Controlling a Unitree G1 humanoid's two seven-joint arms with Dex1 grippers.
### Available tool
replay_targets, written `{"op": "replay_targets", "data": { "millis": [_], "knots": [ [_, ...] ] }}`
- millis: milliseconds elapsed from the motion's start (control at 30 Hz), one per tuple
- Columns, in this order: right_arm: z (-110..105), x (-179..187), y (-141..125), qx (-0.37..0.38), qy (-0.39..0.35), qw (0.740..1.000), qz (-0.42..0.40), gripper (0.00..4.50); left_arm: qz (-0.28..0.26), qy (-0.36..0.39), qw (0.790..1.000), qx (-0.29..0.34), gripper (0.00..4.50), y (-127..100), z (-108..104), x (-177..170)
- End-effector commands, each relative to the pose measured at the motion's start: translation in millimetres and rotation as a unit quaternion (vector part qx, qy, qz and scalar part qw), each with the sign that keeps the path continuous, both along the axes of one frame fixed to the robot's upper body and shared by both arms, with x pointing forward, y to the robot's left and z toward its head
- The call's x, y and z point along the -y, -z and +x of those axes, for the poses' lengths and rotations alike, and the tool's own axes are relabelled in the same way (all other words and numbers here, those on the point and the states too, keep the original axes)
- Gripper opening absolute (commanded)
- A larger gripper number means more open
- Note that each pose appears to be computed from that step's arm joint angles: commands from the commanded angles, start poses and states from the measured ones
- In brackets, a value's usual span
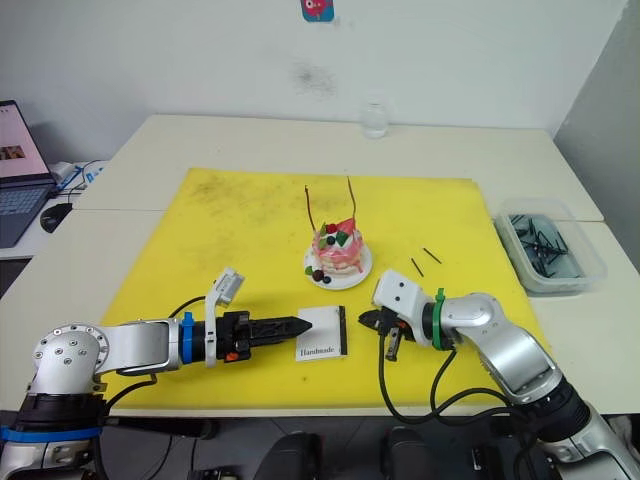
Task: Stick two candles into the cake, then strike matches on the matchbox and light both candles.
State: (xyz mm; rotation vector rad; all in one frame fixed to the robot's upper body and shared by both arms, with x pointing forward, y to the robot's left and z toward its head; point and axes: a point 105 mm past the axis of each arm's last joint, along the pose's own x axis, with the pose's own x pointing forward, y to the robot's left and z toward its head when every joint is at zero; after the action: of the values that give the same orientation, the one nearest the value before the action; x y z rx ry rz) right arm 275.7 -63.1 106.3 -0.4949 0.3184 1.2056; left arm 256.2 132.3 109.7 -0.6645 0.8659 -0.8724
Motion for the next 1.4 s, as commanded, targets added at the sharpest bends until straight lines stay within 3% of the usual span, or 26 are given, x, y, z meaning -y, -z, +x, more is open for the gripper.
{"op": "replay_targets", "data": {
  "millis": [33,900,1067,1300,1400],
  "knots": [
    [-3,-5,-4,0.013,-0.015,1.000,-0.015,0.01,-0.014,0.027,0.999,-0.014,4.50,2,-7,15],
    [-3,-40,-3,0.001,-0.045,0.999,0.007,0.01,0.003,0.037,0.999,-0.032,4.50,15,-15,21],
    [-1,-38,-7,0.004,-0.033,0.999,0.016,0.00,0.022,0.033,0.999,-0.028,3.35,20,-15,20],
    [2,-34,-15,0.007,-0.011,0.999,0.033,0.00,0.028,0.024,0.999,-0.016,1.14,20,-12,17],
    [7,-30,-24,0.014,0.007,0.999,0.046,0.00,0.022,0.024,0.999,0.003,0.20,8,-8,15]
  ]
}}
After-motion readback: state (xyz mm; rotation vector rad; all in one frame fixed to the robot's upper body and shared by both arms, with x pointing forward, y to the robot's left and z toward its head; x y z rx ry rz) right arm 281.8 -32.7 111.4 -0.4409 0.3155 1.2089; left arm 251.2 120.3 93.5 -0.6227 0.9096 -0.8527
